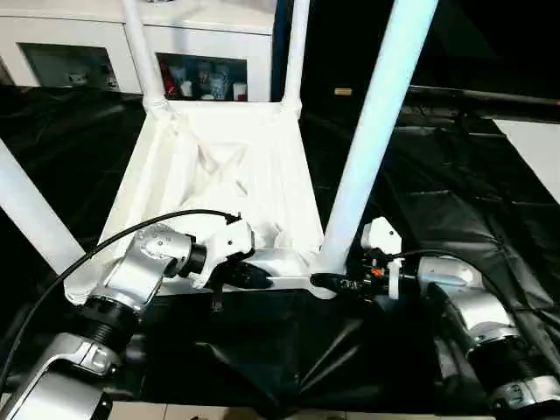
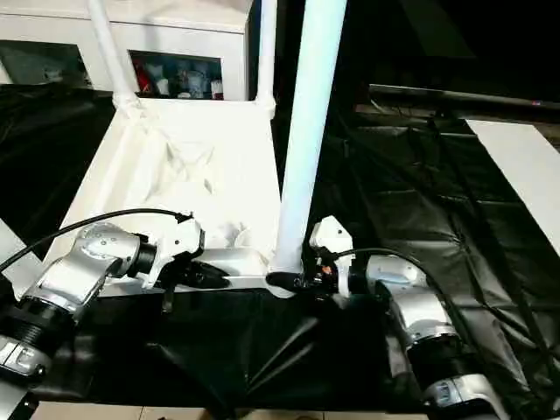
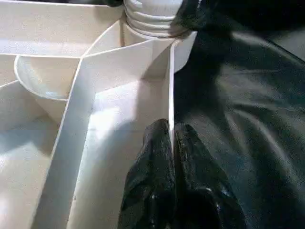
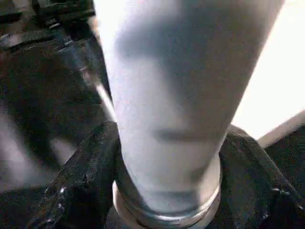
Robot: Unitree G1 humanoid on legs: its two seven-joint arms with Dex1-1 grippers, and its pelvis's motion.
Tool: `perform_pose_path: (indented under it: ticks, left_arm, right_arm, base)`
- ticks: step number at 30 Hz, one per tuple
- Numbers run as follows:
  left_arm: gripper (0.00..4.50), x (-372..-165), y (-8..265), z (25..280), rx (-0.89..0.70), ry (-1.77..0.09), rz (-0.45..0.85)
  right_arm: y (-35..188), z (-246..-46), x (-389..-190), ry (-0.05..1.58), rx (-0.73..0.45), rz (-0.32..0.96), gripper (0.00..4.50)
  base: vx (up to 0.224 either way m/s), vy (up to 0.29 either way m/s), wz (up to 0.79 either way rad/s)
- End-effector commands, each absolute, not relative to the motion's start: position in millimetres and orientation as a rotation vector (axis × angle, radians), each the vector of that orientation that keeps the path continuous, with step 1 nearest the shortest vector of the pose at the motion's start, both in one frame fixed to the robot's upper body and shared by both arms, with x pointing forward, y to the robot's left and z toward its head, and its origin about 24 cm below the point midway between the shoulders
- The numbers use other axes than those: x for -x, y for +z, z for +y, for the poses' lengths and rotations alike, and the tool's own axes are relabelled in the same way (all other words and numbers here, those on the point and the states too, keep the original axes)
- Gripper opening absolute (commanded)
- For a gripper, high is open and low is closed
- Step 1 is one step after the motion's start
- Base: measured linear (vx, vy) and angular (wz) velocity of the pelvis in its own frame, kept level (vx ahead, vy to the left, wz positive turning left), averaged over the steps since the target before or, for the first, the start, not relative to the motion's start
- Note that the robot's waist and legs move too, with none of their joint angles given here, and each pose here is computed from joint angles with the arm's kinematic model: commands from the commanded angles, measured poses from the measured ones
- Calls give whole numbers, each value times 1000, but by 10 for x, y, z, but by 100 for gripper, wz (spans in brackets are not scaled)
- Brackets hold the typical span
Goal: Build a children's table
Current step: Rotate leg to tighten
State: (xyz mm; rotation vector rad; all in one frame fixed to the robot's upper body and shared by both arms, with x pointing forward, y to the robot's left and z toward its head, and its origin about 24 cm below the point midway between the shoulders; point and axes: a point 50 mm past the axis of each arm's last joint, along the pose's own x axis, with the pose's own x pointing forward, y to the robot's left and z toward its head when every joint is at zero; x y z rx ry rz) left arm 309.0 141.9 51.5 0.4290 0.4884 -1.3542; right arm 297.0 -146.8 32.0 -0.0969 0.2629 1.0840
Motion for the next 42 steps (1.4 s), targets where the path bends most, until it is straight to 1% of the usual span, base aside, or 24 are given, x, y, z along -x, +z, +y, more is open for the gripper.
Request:
perform_pose_path:
  ticks: [1,2,3,5,8,9,10,11,14,16,18,19,20,21,26,27,28,31,33,34,35,39,42]
  left_arm:
    - [0,-3098,363,1390,-410,-1279,549]
    - [0,-3159,349,1354,-411,-1210,544]
    - [0,-3160,349,1354,-411,-1210,544]
    - [0,-3305,347,1244,-372,-1044,522]
    - [0,-3395,349,1159,-353,-931,514]
    - [0,-3430,346,1124,-361,-885,512]
    - [0,-3443,345,1107,-366,-869,510]
    - [0,-3471,341,1066,-379,-835,504]
    - [0,-3492,328,1018,-405,-806,502]
    - [0,-3504,320,998,-426,-801,501]
    - [0,-3494,316,999,-433,-818,502]
    - [0,-3492,317,1000,-433,-821,503]
    - [0,-3480,319,1006,-431,-844,501]
    - [0,-3472,321,1008,-428,-862,499]
    - [0,-3444,320,1061,-414,-907,510]
    - [0,-3406,332,1086,-383,-968,512]
    - [0,-3386,340,1095,-361,-997,515]
    - [0,-3285,379,1137,-348,-1161,509]
    - [0,-3267,386,1143,-356,-1193,503]
    - [0,-3241,393,1158,-362,-1232,502]
    - [0,-3204,413,1200,-379,-1286,502]
    - [0,-3127,445,1270,-375,-1368,518]
    - [0,-3052,470,1330,-372,-1434,536]
  right_arm:
    - [224,-1545,-3059,905,90,302,265]
    - [161,-1539,-3117,789,81,324,264]
    - [161,-1539,-3117,789,81,324,264]
    - [64,-1462,-3199,598,70,372,264]
    - [30,-1359,-3250,477,55,388,263]
    - [18,-1292,-3273,424,45,393,263]
    - [14,-1256,-3282,405,42,396,263]
    - [3,-1172,-3301,364,34,405,263]
    - [33,-988,-3329,363,4,392,263]
    - [84,-837,-3340,426,-18,362,263]
    - [163,-758,-3330,500,-84,307,263]
    - [173,-753,-3328,509,-91,300,319]
    - [222,-731,-3315,559,-108,265,319]
    - [244,-727,-3308,585,-101,247,333]
    - [312,-848,-3327,626,-96,213,379]
    - [349,-965,-3329,683,-63,203,379]
    - [359,-1021,-3325,711,-42,204,389]
    - [380,-1248,-3258,853,56,209,389]
    - [386,-1280,-3248,868,68,208,389]
    - [395,-1328,-3236,885,87,206,389]
    - [417,-1421,-3204,929,114,212,389]
    - [444,-1505,-3130,1021,138,230,389]
    - [454,-1529,-3056,1103,149,245,389]
  base:
    - [0,0,0]
    - [0,0,0]
    - [0,0,0]
    - [-25,1,-2]
    - [0,0,0]
    - [0,0,0]
    - [0,0,0]
    - [0,0,0]
    - [0,0,0]
    - [0,0,0]
    - [0,0,0]
    - [0,0,0]
    - [0,0,0]
    - [0,0,0]
    - [0,0,0]
    - [0,0,0]
    - [0,0,0]
    - [0,0,0]
    - [0,0,0]
    - [0,0,0]
    - [0,0,0]
    - [0,0,0]
    - [0,0,0]
